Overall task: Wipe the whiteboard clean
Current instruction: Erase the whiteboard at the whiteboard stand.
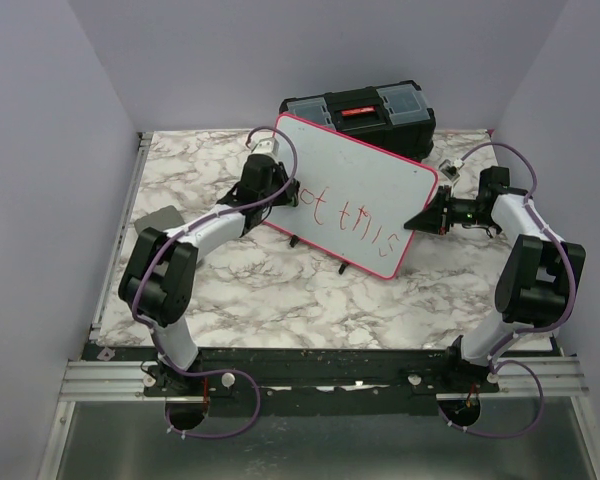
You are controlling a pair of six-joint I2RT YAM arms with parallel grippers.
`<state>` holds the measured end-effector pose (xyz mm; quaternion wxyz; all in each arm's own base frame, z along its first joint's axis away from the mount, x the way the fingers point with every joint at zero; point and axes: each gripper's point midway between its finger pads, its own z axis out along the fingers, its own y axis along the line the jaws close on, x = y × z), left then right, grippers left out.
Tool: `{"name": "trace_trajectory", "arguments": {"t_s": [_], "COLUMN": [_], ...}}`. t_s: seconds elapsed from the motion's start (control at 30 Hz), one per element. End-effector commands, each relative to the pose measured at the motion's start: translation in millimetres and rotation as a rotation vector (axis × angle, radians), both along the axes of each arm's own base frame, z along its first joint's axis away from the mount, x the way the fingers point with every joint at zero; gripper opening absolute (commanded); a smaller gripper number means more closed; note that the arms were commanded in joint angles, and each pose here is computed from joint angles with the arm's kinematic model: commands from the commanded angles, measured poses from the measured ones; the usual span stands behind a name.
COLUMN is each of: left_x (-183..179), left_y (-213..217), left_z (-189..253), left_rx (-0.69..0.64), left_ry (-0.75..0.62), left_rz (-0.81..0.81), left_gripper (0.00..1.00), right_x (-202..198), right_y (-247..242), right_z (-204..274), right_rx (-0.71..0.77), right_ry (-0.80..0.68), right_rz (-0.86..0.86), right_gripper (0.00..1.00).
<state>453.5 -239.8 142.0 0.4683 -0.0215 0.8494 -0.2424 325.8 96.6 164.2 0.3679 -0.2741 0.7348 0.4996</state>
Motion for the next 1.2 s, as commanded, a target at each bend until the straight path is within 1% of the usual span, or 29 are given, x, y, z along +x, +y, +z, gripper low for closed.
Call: {"name": "trace_trajectory", "arguments": {"t_s": [0.0, 0.13, 0.23, 0.4, 0.53, 0.67, 0.87, 0.97, 1.07, 1.17], "left_x": [-34.2, -36.0, -28.9, -6.5, 8.6, 13.1, -5.0, -14.3, -26.6, -32.6], "left_y": [-18.8, -38.7, -44.6, -34.8, -13.9, 7.0, 15.3, 7.4, -9.2, -29.2], "left_z": [-41.7, -29.0, -15.9, 13.4, 22.6, 4.2, -25.8, -32.9, -38.0, -32.8], "left_rx": [0.03, 0.026, 0.026, 0.026, 0.054, 0.069, 0.055, 0.024, 0.029, 0.027], "left_ry": [0.12, 0.096, 0.076, 0.027, 0.026, 0.066, 0.118, 0.125, 0.132, 0.119], "left_rz": [-0.08, -0.122, -0.13, -0.097, -0.048, -0.015, -0.013, -0.029, -0.071, -0.112], "left_gripper": [0.0, 0.0, 0.0, 0.0, 0.0, 0.0, 0.0, 0.0, 0.0, 0.0], "right_x": [-3.8, -4.1, -4.4, -4.9, -4.7, -5.4, -5.0, -5.4, -5.4, -5.4], "right_y": [8.5, 8.8, 8.7, 8.9, 8.8, 9.1, 8.9, 9.2, 9.2, 9.0], "right_z": [20.1, 20.2, 21.6, 22.2, 22.2, 23.2, 21.1, 21.7, 21.9, 21.6], "right_rx": [0.057, 0.059, 0.06, 0.059, 0.059, 0.059, 0.061, 0.062, 0.062, 0.063], "right_ry": [-0.063, -0.062, -0.066, -0.068, -0.069, -0.071, -0.067, -0.067, -0.068, -0.066], "right_rz": [0.034, 0.035, 0.035, 0.036, 0.038, 0.04, 0.041, 0.044, 0.044, 0.043], "right_gripper": [0.01, 0.01, 0.01, 0.01, 0.01, 0.01, 0.01, 0.01, 0.01, 0.01]}}
